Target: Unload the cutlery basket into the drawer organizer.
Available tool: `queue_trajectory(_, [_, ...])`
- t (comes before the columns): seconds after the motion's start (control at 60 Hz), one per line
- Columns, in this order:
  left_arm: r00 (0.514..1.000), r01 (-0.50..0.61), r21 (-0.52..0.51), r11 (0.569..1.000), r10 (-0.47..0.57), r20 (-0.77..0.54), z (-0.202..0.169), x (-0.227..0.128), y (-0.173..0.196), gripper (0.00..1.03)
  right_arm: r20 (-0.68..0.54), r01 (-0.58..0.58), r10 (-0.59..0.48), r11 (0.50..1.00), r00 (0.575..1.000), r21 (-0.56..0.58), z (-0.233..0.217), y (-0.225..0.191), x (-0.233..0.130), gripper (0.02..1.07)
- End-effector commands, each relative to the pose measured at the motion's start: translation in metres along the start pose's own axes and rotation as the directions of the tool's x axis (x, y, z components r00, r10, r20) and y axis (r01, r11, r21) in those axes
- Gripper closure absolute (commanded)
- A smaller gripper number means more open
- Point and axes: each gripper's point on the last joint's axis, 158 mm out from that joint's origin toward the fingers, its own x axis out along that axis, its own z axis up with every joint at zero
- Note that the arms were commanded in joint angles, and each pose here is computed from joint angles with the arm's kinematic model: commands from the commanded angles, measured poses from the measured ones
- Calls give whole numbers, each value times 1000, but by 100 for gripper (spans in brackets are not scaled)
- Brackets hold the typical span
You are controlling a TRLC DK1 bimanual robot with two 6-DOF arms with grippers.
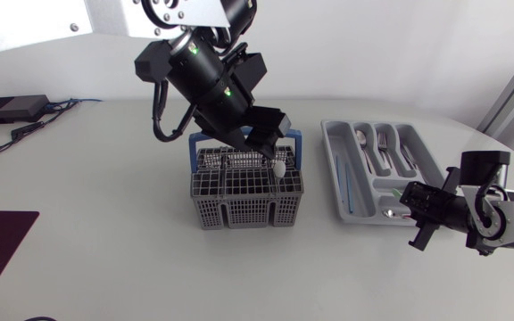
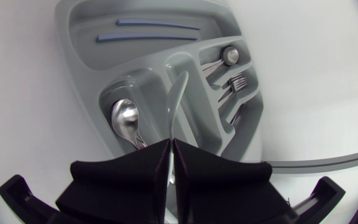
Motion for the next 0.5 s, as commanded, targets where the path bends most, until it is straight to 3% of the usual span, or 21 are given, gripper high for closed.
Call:
queue_trajectory(0.0, [999,-8,-24,1000,7,-33,-8,10,0,20,-24,-60,60,998,998,-1,-6,29,4,96])
queue_trajectory(0.067, [1000,-6,-22,1000,6,-31,-8,10,-2,20,-23,-65,65,998,998,-4,-6,32,4,96])
queue_trajectory(0.483, [1000,-18,-27,999,17,-25,-9,5,-2,20,-26,7,-6,1000,1000,8,-14,9,-17,45])
